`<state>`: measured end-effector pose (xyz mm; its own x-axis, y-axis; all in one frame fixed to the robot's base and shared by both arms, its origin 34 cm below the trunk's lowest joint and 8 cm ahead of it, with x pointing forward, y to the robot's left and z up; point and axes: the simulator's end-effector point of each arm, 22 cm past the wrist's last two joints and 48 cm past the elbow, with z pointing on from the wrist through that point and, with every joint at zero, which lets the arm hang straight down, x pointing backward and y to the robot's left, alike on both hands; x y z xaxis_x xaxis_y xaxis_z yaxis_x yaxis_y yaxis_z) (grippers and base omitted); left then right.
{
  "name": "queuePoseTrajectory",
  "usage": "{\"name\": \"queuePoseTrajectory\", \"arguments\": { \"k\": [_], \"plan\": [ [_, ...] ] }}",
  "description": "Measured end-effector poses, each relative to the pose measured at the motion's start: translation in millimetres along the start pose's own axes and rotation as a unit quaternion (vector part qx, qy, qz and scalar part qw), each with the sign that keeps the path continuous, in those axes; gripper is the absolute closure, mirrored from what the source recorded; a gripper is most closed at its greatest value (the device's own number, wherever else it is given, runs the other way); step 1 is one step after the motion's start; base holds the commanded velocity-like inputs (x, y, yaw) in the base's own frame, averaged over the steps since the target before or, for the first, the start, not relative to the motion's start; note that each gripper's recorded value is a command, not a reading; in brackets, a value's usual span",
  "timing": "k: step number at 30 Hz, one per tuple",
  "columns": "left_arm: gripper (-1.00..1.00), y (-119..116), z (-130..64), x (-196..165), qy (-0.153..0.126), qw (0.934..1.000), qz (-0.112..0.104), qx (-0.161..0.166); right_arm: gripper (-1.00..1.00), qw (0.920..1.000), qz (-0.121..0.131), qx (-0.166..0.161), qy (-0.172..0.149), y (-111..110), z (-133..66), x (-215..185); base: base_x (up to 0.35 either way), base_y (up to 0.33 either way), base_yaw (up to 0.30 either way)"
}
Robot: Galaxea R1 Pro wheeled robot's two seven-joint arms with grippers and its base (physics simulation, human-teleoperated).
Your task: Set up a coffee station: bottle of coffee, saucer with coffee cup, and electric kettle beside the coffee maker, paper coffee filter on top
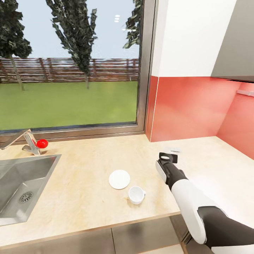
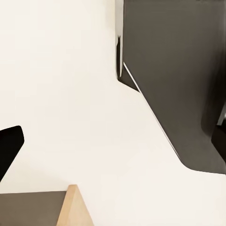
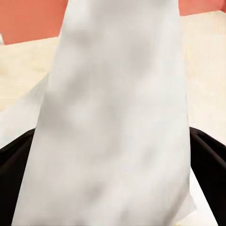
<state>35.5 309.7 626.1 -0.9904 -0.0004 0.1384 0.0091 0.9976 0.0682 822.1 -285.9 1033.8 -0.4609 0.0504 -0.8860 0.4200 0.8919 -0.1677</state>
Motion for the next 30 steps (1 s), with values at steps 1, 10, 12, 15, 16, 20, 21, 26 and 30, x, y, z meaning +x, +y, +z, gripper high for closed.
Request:
{"name": "queuePoseTrajectory", "arguments": {
  "k": [1, 10, 12, 15, 16, 20, 21, 26, 30],
  "plan": [
    [-1.00, -0.1, 0.0, -0.1, 0.000, 1.0000, 0.000, 0.000, 1.00, 0.9999, 0.007, -0.008, -0.009, 9.6, -5.8, -9.7, 0.000, 0.000, 0.000],
    [-1.00, -0.1, 0.0, -2.8, -0.006, 1.0000, 0.003, 0.002, 1.00, 0.9809, 0.047, -0.163, -0.095, 74.1, -51.2, -113.0, 0.000, 0.000, 0.000],
    [-1.00, 0.4, 0.0, -1.7, -0.005, 1.0000, 0.002, 0.002, 1.00, 0.9753, 0.042, -0.196, -0.092, 85.6, -60.1, -120.1, 0.000, 0.000, 0.000],
    [-1.00, 5.4, -0.1, 2.0, 0.001, 1.0000, 0.001, -0.002, 1.00, 0.9621, 0.035, -0.255, -0.091, 107.4, -74.7, -125.4, 0.000, 0.000, 0.000],
    [-1.00, 7.1, -0.2, 3.6, 0.002, 1.0000, 0.001, -0.004, 1.00, 0.9592, 0.034, -0.266, -0.092, 111.3, -77.6, -126.4, 0.000, 0.000, 0.000],
    [-1.00, 11.4, -0.8, 15.0, 0.011, 0.9999, 0.004, -0.008, 1.00, 0.9518, 0.039, -0.282, -0.114, 112.4, -89.7, -147.2, 0.000, 0.000, 0.000],
    [-1.00, 11.7, -0.9, 15.7, 0.011, 0.9999, 0.005, -0.008, 1.00, 0.9511, 0.040, -0.283, -0.116, 112.2, -90.8, -149.5, 0.000, 0.000, 0.000],
    [-1.00, 8.7, -0.7, 12.6, 0.006, 1.0000, 0.002, -0.007, 1.00, 0.9445, 0.025, -0.313, -0.097, 124.3, -98.8, -143.6, -0.140, 0.000, 0.000],
    [-1.00, 9.0, -0.7, 11.1, 0.003, 1.0000, 0.000, -0.007, 1.00, 0.9443, 0.023, -0.315, -0.093, 126.1, -99.6, -141.0, -0.333, 0.035, 0.000]
  ]
}}
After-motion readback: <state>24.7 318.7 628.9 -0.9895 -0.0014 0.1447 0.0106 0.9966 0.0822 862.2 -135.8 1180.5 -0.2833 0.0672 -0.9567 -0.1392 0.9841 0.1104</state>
